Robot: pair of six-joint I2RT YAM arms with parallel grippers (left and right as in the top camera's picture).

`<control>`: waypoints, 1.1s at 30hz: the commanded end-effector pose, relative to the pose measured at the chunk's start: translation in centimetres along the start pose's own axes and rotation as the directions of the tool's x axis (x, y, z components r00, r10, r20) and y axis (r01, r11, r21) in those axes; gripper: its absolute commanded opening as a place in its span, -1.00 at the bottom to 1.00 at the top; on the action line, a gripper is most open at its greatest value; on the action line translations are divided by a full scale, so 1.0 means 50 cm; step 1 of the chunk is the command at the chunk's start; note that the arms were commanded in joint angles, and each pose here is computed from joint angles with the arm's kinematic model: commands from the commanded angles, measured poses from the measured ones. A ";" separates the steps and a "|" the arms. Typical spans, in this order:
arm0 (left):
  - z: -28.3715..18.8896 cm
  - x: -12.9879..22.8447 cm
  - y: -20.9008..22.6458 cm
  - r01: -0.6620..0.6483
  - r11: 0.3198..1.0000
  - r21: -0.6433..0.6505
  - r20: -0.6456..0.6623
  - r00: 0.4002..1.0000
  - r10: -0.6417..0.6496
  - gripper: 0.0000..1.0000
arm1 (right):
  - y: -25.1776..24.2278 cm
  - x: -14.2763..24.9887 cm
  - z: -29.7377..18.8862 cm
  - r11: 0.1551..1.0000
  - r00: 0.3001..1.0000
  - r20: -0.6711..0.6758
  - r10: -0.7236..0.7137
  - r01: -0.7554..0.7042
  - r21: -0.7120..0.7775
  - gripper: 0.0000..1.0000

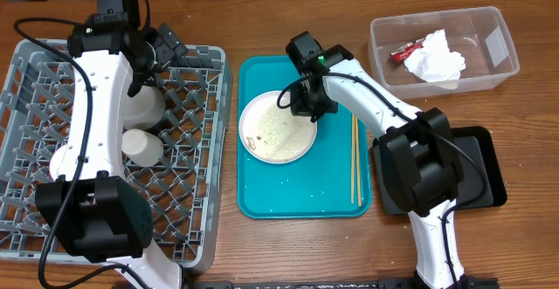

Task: Sort waste into correct bins and load items into the dishwasher
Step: 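Lower the right gripper onto the white plate's rim to grasp it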

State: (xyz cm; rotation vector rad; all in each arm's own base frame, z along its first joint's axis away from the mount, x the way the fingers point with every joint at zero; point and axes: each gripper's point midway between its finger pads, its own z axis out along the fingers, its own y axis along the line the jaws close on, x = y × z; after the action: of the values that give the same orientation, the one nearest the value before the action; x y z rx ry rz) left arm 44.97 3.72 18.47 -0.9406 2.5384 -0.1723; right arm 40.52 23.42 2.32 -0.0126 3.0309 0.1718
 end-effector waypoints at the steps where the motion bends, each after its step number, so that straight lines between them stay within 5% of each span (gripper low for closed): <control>1: 0.002 -0.008 -0.006 0.003 1.000 -0.008 0.014 1.000 -0.003 1.00 | -0.019 -0.003 -0.002 0.999 1.000 0.026 0.013 -0.014 0.051 -0.93; 19: 0.002 -0.007 -0.005 0.000 1.000 -0.011 0.011 1.000 0.000 1.00 | -0.136 -0.063 -0.033 0.982 0.988 0.072 0.136 -0.144 0.120 -0.93; 28: 0.003 -0.007 -0.003 0.000 1.000 -0.014 0.013 1.000 0.001 1.00 | -0.083 -0.094 -0.131 0.993 0.990 0.102 0.102 -0.107 0.046 -0.90; 31: 0.002 -0.015 0.006 0.001 0.999 -0.042 0.034 0.999 0.001 1.00 | -0.014 -0.095 -0.174 0.997 0.995 0.104 -0.010 0.017 -0.070 -0.61; 33: 0.002 -0.017 0.010 0.001 0.999 -0.052 0.041 0.999 0.001 1.00 | 0.036 -0.086 -0.187 0.981 0.990 0.104 -0.100 0.115 -0.153 0.16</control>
State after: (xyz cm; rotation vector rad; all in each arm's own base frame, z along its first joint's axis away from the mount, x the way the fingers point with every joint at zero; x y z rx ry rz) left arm 44.85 4.13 18.43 -0.9467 2.5352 -0.1393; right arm 44.45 20.10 8.79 0.0563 2.9620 0.1729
